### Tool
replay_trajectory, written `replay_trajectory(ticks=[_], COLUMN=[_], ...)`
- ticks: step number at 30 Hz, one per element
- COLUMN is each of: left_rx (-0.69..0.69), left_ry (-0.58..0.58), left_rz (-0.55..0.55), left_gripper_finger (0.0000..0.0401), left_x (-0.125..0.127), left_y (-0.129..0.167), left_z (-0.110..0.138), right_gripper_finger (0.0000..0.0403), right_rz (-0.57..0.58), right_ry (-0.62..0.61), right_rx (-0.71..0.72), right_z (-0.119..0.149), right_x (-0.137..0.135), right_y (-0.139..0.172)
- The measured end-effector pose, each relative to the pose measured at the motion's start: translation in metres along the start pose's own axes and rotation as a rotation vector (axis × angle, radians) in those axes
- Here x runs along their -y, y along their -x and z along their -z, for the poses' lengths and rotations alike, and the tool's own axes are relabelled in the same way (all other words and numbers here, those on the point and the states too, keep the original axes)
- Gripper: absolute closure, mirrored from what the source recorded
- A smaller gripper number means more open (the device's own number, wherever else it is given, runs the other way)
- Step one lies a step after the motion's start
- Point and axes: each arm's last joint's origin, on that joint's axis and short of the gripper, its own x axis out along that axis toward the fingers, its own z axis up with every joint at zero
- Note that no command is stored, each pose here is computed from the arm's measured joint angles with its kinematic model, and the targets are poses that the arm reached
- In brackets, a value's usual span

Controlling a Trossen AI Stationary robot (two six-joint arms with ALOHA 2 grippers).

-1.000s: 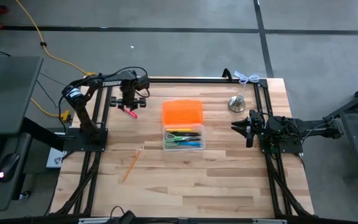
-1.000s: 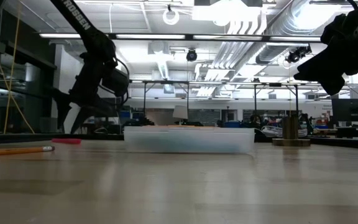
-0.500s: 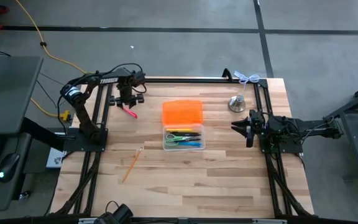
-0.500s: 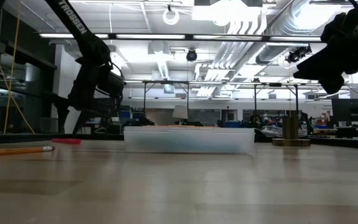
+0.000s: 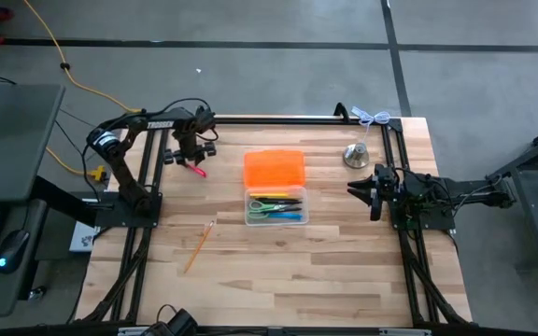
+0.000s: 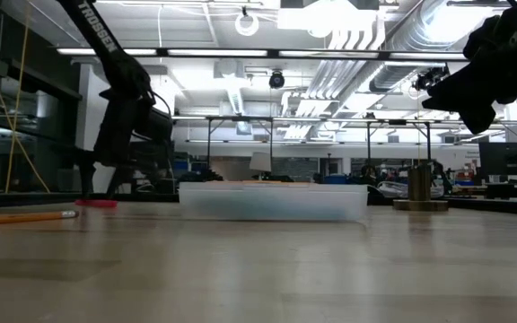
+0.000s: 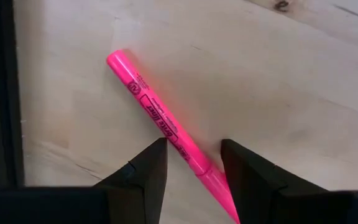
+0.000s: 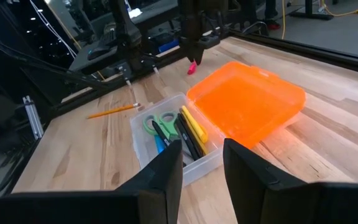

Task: Pick & place school supplies into a supply box
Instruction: Put the pink pen into the orange supply box

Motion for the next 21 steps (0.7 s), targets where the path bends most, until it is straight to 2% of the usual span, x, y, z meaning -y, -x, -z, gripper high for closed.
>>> replay_trajectory(ticks=[21], left_rx=[0.010], left_ry=[-0.029], left_rz=[0.033], left_gripper_finger=[0.0213], left_x=[0.0015], left_y=[-0.0066], left_z=[0.0002], right_gripper_finger=[0.0308], right_rz=[-0.001], right_ry=[-0.001], right_rx=[0.003], right_z=[-0.0003], right_x=[-0.0001], right_y=[0.0000])
